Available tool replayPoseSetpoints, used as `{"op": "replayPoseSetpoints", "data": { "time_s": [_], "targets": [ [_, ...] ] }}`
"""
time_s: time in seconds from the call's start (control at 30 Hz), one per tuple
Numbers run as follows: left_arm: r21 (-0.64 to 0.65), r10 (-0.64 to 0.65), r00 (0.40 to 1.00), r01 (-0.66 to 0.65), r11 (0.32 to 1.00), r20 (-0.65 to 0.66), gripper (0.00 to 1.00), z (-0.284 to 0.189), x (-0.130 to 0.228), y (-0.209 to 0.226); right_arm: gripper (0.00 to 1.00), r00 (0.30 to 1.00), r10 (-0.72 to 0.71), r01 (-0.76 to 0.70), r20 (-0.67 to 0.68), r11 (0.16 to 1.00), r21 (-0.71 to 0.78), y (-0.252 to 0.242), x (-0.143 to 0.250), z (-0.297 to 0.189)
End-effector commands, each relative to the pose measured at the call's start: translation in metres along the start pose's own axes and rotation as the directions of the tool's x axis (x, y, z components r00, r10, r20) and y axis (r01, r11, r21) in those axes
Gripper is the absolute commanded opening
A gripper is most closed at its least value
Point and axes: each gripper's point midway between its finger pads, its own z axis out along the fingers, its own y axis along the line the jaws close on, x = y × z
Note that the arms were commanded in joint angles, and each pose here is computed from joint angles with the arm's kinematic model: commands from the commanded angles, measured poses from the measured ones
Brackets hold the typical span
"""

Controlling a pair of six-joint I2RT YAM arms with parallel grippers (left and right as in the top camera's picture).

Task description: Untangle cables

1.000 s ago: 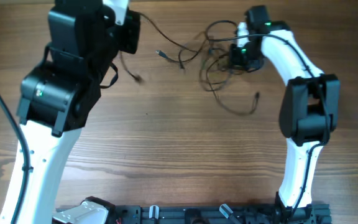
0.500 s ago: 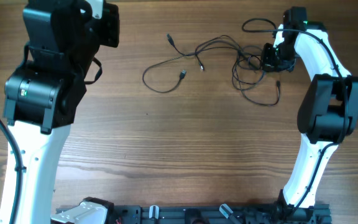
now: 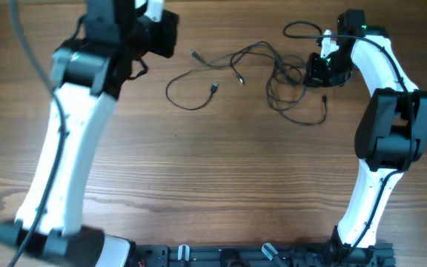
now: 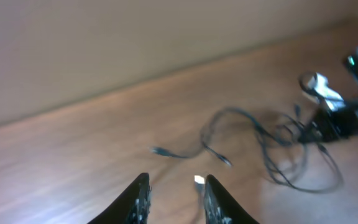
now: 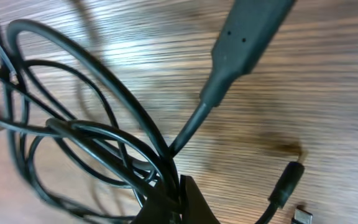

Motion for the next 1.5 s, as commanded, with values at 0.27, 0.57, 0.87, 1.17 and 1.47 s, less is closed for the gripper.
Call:
{"op": "replayPoseSetpoints", "data": {
  "time_s": [0.27, 0.57, 0.87, 1.17, 1.47],
  "targets": [
    [0.321, -0.038, 0.981, 0.099, 0.942, -0.19, 0.32, 0.072, 0.048, -0.045, 0.05, 0.972, -0.149, 0.199, 0.182, 0.935, -0.293, 0.084, -0.007, -0.085],
    [0.51, 0.087, 0.982, 0.01, 0.86, -0.167, 0.36, 0.068, 0.055, -0.092, 0.04, 0.948, -0.183, 0.281, 0.259, 0.864, -0.418, 0.122, -0.004, -0.12],
    [0.552, 0.141, 0.975, -0.024, 0.833, -0.17, 0.36, 0.069, 0.063, -0.114, 0.05, 0.931, -0.223, 0.351, 0.288, 0.76, -0.547, 0.16, 0.005, -0.134],
    [0.586, 0.16, 0.964, -0.006, 0.81, -0.212, 0.36, 0.084, 0.081, -0.118, 0.05, 0.896, -0.25, 0.433, 0.367, 0.675, -0.597, 0.183, 0.012, -0.171],
    [0.588, 0.162, 0.964, -0.008, 0.809, -0.211, 0.39, 0.09, 0.082, -0.118, 0.05, 0.843, -0.279, 0.521, 0.459, 0.633, -0.572, 0.201, 0.029, -0.219]
  ]
}}
